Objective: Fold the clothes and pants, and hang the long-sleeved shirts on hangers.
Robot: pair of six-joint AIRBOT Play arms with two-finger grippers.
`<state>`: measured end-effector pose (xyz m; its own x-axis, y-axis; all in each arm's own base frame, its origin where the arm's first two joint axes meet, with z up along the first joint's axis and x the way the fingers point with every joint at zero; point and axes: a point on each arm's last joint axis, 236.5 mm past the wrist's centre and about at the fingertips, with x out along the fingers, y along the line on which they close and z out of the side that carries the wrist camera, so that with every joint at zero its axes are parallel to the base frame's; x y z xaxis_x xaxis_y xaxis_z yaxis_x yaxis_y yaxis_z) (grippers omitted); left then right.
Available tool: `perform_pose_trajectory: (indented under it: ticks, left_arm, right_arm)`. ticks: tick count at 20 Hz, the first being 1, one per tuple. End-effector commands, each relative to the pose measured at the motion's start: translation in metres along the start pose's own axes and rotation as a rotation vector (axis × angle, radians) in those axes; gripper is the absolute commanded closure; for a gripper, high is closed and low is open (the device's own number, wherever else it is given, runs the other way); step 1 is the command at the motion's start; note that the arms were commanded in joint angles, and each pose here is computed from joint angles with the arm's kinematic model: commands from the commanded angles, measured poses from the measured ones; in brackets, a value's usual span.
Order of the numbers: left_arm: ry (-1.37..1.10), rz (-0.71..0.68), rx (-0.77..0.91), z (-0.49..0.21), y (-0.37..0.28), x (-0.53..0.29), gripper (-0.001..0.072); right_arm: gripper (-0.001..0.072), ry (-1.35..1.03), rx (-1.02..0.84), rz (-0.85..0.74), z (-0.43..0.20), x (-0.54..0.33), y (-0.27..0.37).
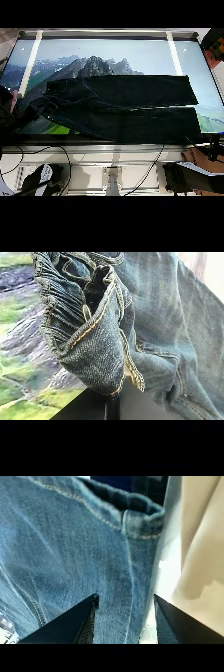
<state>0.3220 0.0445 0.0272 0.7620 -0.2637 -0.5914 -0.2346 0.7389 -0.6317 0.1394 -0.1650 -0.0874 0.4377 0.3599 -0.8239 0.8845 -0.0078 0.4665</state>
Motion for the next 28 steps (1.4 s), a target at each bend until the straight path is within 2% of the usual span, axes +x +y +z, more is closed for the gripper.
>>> perform_pose_trajectory:
  ticks: [1,10,19,20,21,22,24,25,26,28]
  left_arm:
    - [-0.006,-0.008,-0.003,0.002,-0.002,0.0,0.0687]
    - [-0.007,-0.009,-0.004,0.002,-0.002,0.0,0.0688]
    - [-0.02,-0.027,-0.02,0.005,-0.007,0.0,0.0688]
    - [-0.022,-0.026,-0.02,0.005,-0.006,0.0,0.0688]
    - [-0.024,-0.025,-0.02,0.006,-0.006,-0.001,0.0688]
    - [-0.025,-0.025,-0.019,0.007,-0.006,-0.001,0.0687]
    - [-0.045,-0.015,-0.016,0.012,-0.005,-0.002,0.0688]
    - [-0.058,-0.01,-0.013,0.017,-0.004,-0.003,0.0687]
    - [-0.069,-0.008,-0.006,0.021,-0.005,-0.004,0.0688]
    - [-0.084,-0.003,0.022,0.031,-0.009,-0.008,0.0688]
  right_arm:
    - [0.0306,-0.016,0.029,-0.034,0.006,0.001,-0.01]
    - [0.0307,-0.033,0.047,-0.047,0.022,0.02,-0.011]
    - [0.0315,-0.092,-0.049,-0.023,0.035,0.048,0.037]
    - [0.0353,-0.089,-0.059,-0.024,0.035,0.048,0.039]
    - [0.0441,-0.086,-0.063,-0.022,0.034,0.047,0.041]
    - [0.0472,-0.077,-0.067,-0.022,0.033,0.046,0.042]
    - [0.0474,-0.06,-0.083,-0.024,0.03,0.042,0.044]
    - [0.0498,-0.058,-0.089,-0.021,0.029,0.039,0.047]
    - [0.0579,-0.051,-0.098,-0.016,0.027,0.035,0.05]
    - [0.0696,-0.036,-0.124,-0.004,0.022,0.025,0.06]
